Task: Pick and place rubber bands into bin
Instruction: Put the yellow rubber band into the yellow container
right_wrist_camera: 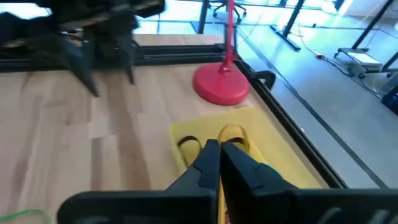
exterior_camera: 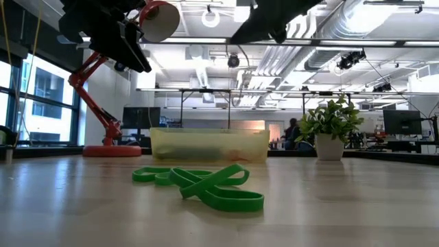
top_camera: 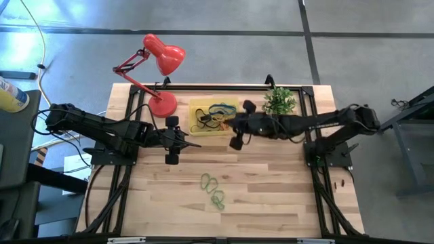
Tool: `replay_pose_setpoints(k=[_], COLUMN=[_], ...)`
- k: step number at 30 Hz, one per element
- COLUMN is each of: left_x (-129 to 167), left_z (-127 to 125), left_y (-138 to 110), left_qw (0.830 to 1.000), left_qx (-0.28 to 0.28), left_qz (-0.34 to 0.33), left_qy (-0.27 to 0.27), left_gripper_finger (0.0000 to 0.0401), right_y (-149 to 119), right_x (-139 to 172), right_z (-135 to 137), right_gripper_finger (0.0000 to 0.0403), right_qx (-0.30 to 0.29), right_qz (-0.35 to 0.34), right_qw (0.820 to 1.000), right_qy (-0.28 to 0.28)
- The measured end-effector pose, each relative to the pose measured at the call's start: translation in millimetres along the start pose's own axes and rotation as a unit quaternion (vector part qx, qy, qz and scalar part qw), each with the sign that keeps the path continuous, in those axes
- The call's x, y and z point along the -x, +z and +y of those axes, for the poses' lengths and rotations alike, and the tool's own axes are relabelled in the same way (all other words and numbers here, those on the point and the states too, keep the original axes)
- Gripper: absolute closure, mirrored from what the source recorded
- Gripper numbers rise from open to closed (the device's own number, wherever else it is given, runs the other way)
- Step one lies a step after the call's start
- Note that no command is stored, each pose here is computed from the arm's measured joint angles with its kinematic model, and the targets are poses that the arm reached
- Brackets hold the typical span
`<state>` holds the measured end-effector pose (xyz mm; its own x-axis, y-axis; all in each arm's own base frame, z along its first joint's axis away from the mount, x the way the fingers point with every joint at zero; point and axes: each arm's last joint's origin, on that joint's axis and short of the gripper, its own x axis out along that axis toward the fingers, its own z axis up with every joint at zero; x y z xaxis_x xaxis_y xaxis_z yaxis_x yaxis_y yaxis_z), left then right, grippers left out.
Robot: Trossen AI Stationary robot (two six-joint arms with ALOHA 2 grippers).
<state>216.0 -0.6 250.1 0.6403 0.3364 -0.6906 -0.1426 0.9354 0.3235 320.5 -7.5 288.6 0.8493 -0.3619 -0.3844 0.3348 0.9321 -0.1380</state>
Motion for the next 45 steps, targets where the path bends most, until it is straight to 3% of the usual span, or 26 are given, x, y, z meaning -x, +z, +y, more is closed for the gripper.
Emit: replay_pose_setpoints(k=[18, 31, 45], left_x=[0, 0, 0], left_z=[0, 1, 1], left_y=[0, 0, 0], left_qw=[1.000, 1.000, 1.000], left_qx=[0.000, 0.000, 0.001], left_qz=[0.001, 0.001, 0.001], left_qy=[0.006, 0.017, 0.016], left_gripper_finger=[0.0213, 0.0213, 0.0213], right_y=[-8, -50, -78], right_x=[-22, -72, -91], right_z=[-82, -81, -110], right_gripper_finger=[0.0403, 0.0403, 0.0403], right_qx=[-0.042, -0.051, -0.121], right_qz=[0.031, 0.113, 0.165], right_qw=[0.998, 0.992, 0.979], right_qy=[-0.022, 0.019, 0.023])
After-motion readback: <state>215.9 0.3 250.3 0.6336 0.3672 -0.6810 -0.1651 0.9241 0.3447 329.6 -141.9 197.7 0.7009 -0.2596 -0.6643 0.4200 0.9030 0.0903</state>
